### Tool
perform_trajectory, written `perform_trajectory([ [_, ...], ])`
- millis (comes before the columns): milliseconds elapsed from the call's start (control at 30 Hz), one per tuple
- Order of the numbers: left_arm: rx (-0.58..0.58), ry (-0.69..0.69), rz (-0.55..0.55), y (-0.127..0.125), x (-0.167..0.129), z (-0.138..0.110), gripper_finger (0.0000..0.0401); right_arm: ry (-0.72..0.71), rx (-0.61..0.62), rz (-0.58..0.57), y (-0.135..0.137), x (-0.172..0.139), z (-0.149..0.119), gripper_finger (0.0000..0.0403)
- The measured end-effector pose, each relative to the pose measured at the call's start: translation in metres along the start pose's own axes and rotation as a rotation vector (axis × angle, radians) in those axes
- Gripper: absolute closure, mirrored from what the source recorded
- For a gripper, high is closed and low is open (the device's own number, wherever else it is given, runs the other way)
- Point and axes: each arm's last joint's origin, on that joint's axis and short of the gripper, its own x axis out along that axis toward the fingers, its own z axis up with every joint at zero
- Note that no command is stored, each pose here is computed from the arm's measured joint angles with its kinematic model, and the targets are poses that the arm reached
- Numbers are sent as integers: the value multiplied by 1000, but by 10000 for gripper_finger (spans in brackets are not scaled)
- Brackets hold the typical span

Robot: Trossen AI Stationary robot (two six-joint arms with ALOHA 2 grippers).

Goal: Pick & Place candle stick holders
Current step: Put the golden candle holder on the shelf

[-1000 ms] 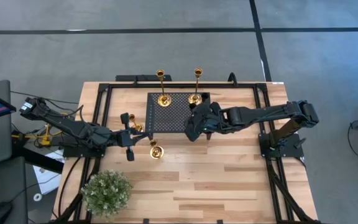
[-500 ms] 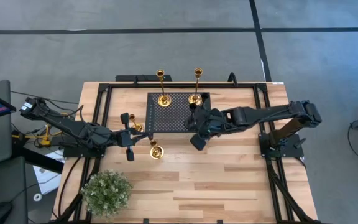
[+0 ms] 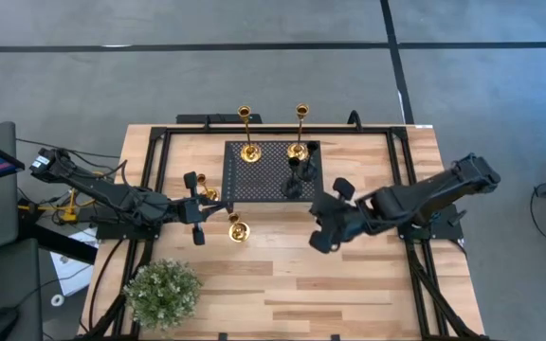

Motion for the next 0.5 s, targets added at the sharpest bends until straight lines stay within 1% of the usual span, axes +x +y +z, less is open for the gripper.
perform_trajectory([
  [133,0,0,0,0,0,0,393,-22,-37,-22,6,-4,-7,402],
  [267,0,0,0,0,0,0,394,4,-85,-41,9,2,-20,402],
  [333,0,0,0,0,0,0,394,17,-131,-45,10,6,-27,403],
  [433,0,0,0,0,0,0,392,30,-226,-25,14,16,-38,403],
  [500,7,0,0,0,0,0,392,9,-275,22,18,22,-40,403],
])
